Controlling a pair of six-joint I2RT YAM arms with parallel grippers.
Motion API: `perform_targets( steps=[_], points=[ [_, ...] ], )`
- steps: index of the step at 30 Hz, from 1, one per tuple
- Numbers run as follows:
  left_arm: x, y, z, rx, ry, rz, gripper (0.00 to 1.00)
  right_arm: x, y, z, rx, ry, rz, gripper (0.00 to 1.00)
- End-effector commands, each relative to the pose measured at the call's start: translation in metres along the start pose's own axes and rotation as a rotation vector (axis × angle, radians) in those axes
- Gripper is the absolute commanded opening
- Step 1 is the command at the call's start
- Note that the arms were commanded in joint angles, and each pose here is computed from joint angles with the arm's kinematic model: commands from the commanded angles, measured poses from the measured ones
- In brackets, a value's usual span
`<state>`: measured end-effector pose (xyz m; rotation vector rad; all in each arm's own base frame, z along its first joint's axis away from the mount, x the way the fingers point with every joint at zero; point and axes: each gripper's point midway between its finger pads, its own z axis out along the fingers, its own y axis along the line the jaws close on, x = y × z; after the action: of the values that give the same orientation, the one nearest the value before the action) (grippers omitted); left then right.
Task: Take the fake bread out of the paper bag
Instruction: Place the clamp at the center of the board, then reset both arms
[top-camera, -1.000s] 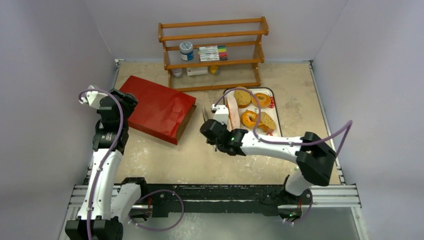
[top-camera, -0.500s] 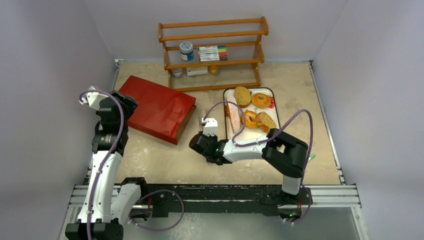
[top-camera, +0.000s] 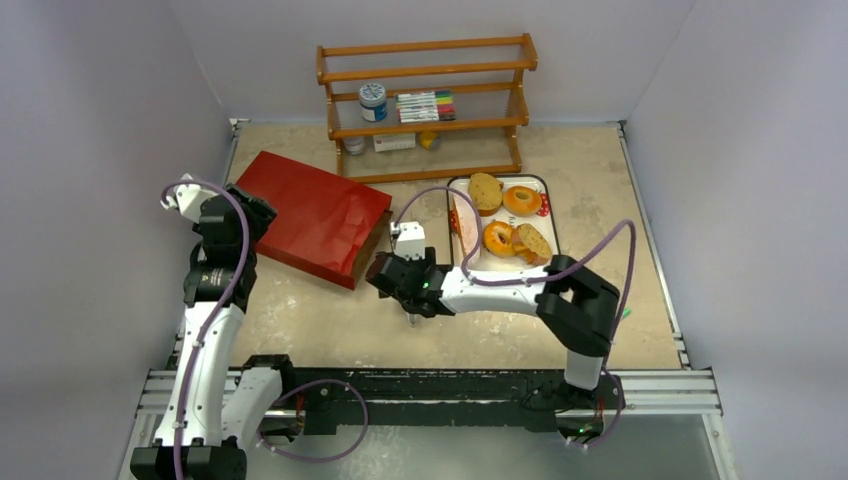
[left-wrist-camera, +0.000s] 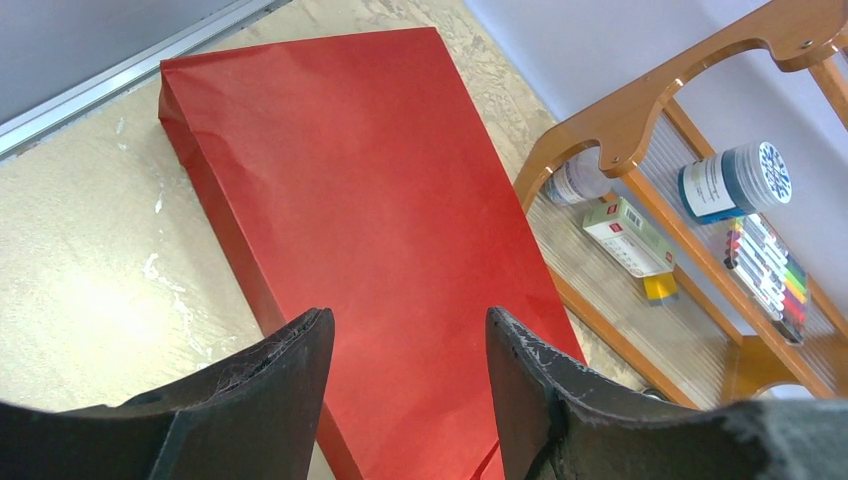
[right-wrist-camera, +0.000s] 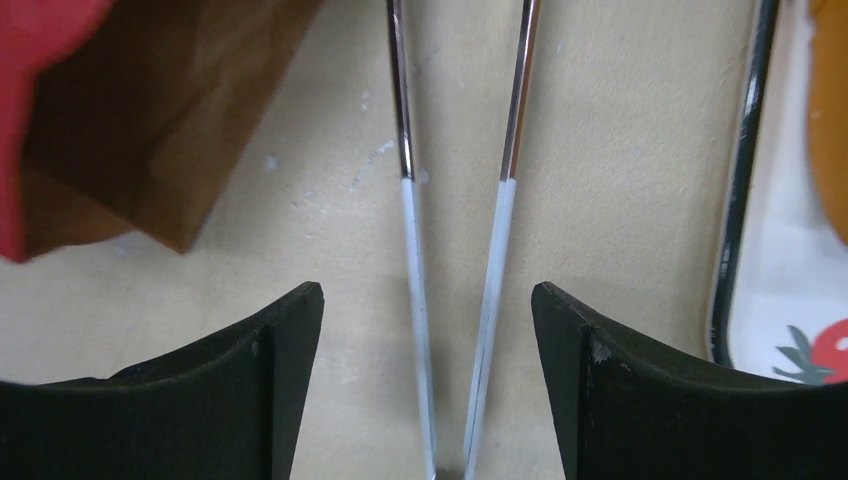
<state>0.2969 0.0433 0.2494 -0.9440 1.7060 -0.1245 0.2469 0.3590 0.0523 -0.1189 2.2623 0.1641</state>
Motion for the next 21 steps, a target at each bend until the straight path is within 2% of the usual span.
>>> perform_targets(
  steps=[1, 5, 7, 9, 14, 18, 21],
  points=[
    [-0.027, -0.023, -0.008, 0.072, -0.073, -0.043, 0.57, -0.07, -0.001, -0.047, 0.01, -0.101, 0.037, 0.79],
    [-0.038, -0.034, -0.008, 0.099, -0.094, -0.067, 0.57, -0.111, -0.024, -0.079, 0.06, -0.187, 0.092, 0.78],
    [-0.04, -0.037, -0.005, 0.099, -0.097, -0.073, 0.56, -0.14, -0.049, -0.091, 0.128, -0.28, 0.124, 0.8],
    [-0.043, -0.04, -0.003, 0.1, -0.106, -0.075, 0.56, -0.169, -0.083, -0.088, 0.189, -0.312, 0.166, 0.8],
    [-0.044, -0.043, 0.015, 0.062, -0.103, -0.026, 0.55, -0.223, -0.22, -0.062, 0.42, -0.313, 0.279, 0.81],
    [-0.042, -0.048, 0.032, 0.029, -0.117, 0.028, 0.54, -0.229, -0.325, -0.061, 0.607, -0.319, 0.379, 0.86],
    [-0.032, -0.054, 0.041, 0.017, -0.137, 0.107, 0.53, -0.222, -0.377, -0.064, 0.716, -0.341, 0.411, 0.96]
  ],
)
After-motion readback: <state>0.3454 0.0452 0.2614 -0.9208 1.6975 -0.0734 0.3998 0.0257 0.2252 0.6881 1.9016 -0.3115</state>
